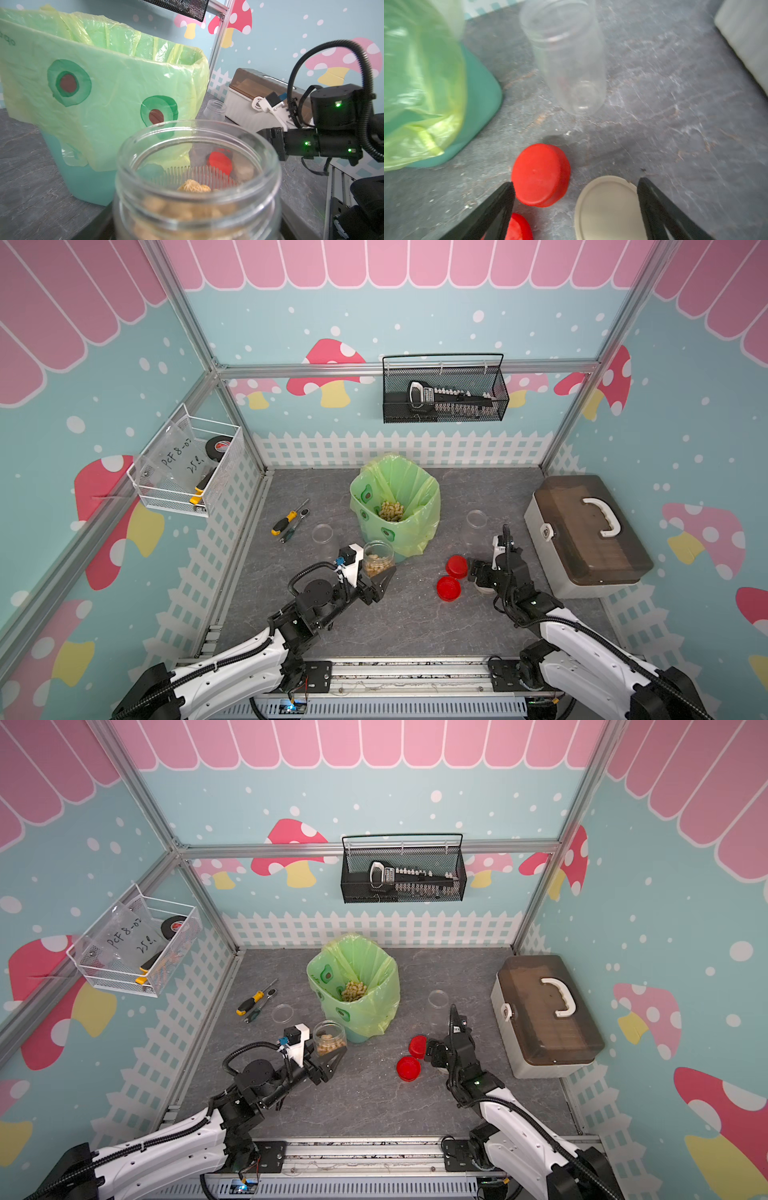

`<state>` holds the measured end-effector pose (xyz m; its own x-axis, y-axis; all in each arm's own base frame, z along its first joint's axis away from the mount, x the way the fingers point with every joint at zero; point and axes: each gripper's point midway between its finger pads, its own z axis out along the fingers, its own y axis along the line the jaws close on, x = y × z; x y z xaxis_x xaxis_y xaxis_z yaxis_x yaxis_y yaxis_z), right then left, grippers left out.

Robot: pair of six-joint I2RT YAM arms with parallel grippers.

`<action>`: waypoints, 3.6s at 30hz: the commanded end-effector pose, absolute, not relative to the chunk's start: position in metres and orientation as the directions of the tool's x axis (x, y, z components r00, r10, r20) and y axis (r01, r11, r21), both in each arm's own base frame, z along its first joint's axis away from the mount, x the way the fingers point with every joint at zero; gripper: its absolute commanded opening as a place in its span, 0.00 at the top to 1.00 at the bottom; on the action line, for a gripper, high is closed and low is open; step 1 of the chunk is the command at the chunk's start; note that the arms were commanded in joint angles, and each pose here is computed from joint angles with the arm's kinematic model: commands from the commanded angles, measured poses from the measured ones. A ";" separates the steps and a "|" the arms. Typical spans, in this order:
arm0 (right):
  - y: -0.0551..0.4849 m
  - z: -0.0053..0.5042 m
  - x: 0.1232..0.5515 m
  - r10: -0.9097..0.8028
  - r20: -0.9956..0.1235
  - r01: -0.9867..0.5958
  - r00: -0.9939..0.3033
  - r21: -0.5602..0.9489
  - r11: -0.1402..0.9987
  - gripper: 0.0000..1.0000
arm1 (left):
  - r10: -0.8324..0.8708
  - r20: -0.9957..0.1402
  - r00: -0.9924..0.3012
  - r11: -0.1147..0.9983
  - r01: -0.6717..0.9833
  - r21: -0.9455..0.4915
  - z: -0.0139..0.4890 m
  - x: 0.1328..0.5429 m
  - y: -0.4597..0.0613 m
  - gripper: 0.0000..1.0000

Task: Empty moldy peanuts from jars
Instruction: Place the lid at the center of the board, then pour the moldy peanuts from the jar into the trash bin.

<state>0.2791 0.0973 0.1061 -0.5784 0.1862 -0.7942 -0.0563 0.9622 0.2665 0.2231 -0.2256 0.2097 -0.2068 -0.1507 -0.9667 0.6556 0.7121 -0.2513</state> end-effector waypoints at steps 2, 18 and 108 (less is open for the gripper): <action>0.133 0.155 0.286 0.143 -0.860 -0.280 -0.490 0.311 0.908 0.11 | -0.215 -0.962 -0.169 0.692 0.668 -0.272 0.230 0.224 -0.226 0.57; 0.176 0.171 0.343 -0.025 -0.924 -0.450 -0.382 0.162 0.878 0.03 | -0.135 -0.961 -0.241 0.691 0.672 -0.266 0.251 0.218 -0.228 0.60; 0.136 0.164 0.335 0.022 -0.929 -0.328 -0.370 0.153 0.932 0.03 | 0.975 0.084 -0.204 -0.061 0.117 0.991 0.363 0.420 -0.209 0.72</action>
